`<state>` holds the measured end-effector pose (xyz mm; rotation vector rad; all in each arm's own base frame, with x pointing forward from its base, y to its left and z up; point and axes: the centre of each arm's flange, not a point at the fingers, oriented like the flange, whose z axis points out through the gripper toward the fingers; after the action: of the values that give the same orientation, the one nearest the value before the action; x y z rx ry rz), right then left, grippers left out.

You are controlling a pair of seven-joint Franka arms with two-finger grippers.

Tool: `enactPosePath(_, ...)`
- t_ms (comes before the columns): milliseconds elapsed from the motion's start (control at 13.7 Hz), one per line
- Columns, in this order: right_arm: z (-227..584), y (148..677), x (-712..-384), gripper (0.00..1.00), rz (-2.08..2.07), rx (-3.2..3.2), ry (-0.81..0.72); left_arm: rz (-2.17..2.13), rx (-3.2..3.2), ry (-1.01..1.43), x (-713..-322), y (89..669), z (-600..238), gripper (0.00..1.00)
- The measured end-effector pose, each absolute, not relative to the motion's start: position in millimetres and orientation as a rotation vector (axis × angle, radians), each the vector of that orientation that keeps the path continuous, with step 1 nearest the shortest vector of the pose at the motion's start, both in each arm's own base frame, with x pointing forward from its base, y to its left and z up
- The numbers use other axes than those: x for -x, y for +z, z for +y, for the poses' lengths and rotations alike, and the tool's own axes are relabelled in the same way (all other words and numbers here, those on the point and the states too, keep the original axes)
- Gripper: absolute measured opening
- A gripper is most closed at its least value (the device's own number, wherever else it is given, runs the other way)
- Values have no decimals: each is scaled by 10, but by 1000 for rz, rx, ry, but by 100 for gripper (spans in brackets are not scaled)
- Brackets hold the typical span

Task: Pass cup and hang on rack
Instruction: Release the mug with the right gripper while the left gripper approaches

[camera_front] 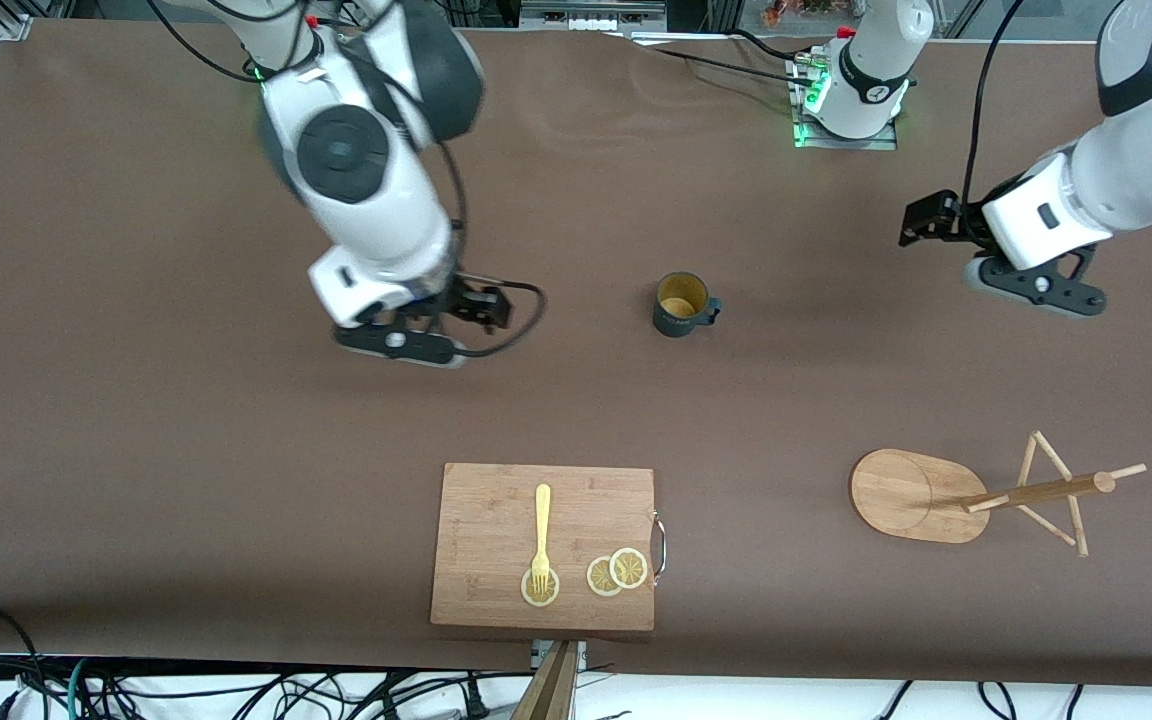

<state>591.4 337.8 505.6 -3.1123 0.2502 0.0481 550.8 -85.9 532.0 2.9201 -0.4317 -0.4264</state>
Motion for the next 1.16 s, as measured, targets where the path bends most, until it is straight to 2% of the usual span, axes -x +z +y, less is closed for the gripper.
enactPosePath(218, 2355, 5476, -5792, 100, 95, 3130, 139, -863, -2731, -500, -5570, 4943, -953, 100)
enactPosePath(437, 1368, 5812, -5685, 100, -37, 3110, 217, -1171, -2408, -441, -5729, 4454, -977, 100)
enactPosePath(728, 657, 5969, -5466, 100, 4, 3069, 234, -1478, -2053, -112, -5929, 3634, -1082, 100)
enactPosePath(946, 440, 6030, -5247, 100, -1, 3087, 227, -1631, -1853, 175, -5845, 3048, -1121, 100)
enactPosePath(1165, 350, 6044, -5234, 100, -15, 3126, 221, -1654, -1711, 363, -5628, 2546, -1191, 100)
